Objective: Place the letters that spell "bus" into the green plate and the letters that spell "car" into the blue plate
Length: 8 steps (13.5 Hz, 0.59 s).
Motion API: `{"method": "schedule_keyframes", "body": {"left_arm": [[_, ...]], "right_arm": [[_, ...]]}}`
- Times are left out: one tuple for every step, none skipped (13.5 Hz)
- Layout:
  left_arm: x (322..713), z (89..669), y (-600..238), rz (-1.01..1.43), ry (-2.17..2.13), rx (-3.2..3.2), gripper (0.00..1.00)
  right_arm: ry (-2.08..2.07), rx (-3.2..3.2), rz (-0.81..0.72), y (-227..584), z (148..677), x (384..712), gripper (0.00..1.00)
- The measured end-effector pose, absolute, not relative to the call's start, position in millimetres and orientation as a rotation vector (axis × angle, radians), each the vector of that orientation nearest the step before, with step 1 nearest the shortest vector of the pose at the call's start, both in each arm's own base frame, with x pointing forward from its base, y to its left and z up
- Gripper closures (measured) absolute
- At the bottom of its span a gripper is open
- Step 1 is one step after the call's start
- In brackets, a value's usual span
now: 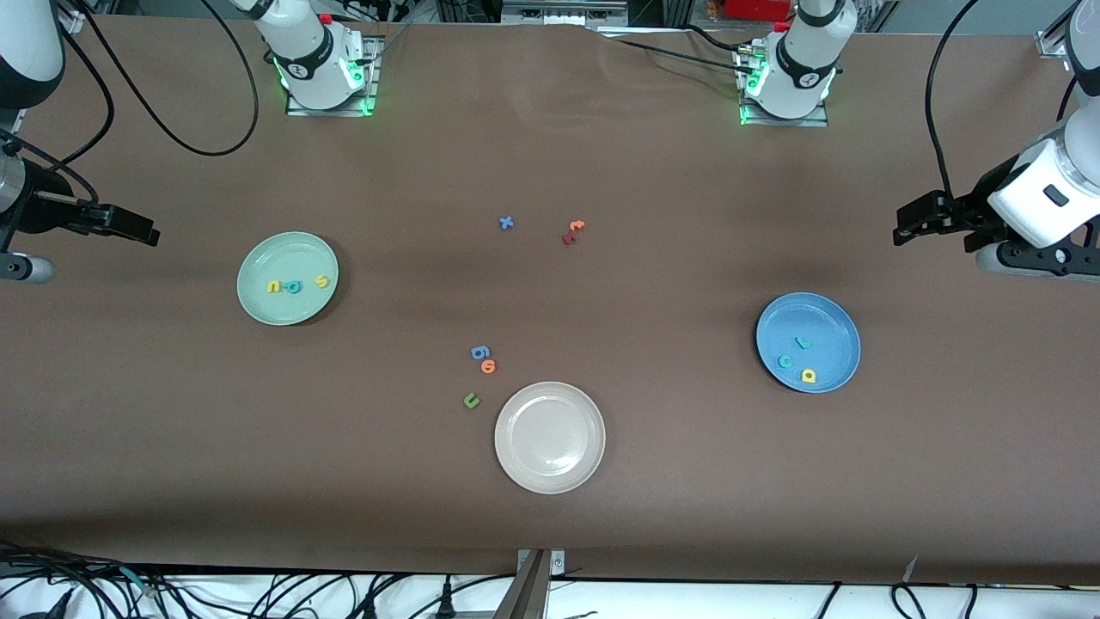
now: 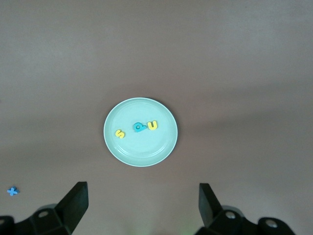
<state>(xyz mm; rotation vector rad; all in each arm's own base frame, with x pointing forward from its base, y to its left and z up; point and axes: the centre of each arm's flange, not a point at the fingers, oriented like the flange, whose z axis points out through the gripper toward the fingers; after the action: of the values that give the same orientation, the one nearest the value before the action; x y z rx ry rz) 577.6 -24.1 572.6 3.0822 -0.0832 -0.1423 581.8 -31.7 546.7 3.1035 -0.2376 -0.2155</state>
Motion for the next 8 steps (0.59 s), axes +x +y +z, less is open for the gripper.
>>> {"method": "schedule_keyframes", "body": {"left_arm": [[576.4,572.3,-23.6,-0.158,-0.08,3.082,0.0],[575.2,572.3,-23.6,-0.174,-0.073,3.081,0.0],[574.7,572.6,-23.9,-0.181,-0.067,3.081,0.0],[574.6,572.9,-24.2,-0.185,-0.064,3.081,0.0],[574.6,572.9,-24.3,-0.188,-0.063,3.081,0.0],[574.7,572.6,-24.4,-0.19,-0.062,3.081,0.0],[574.8,572.2,-24.3,-0.191,-0.061,3.082,0.0],[575.0,571.8,-24.2,-0.193,-0.06,3.082,0.0]], "right_arm": [[-0.238,3.104,-0.215,-31.7,546.7,581.8,0.0],[-0.238,3.104,-0.215,-31.7,546.7,581.8,0.0],[-0.238,3.104,-0.215,-31.7,546.7,581.8,0.0],[-0.238,3.103,-0.215,-31.8,546.7,581.8,0.0],[-0.238,3.103,-0.215,-31.9,546.7,581.8,0.0],[-0.238,3.103,-0.215,-31.9,546.7,581.8,0.0],[-0.238,3.103,-0.215,-31.9,546.7,581.8,0.0],[-0.238,3.103,-0.215,-31.9,546.7,581.8,0.0]]}}
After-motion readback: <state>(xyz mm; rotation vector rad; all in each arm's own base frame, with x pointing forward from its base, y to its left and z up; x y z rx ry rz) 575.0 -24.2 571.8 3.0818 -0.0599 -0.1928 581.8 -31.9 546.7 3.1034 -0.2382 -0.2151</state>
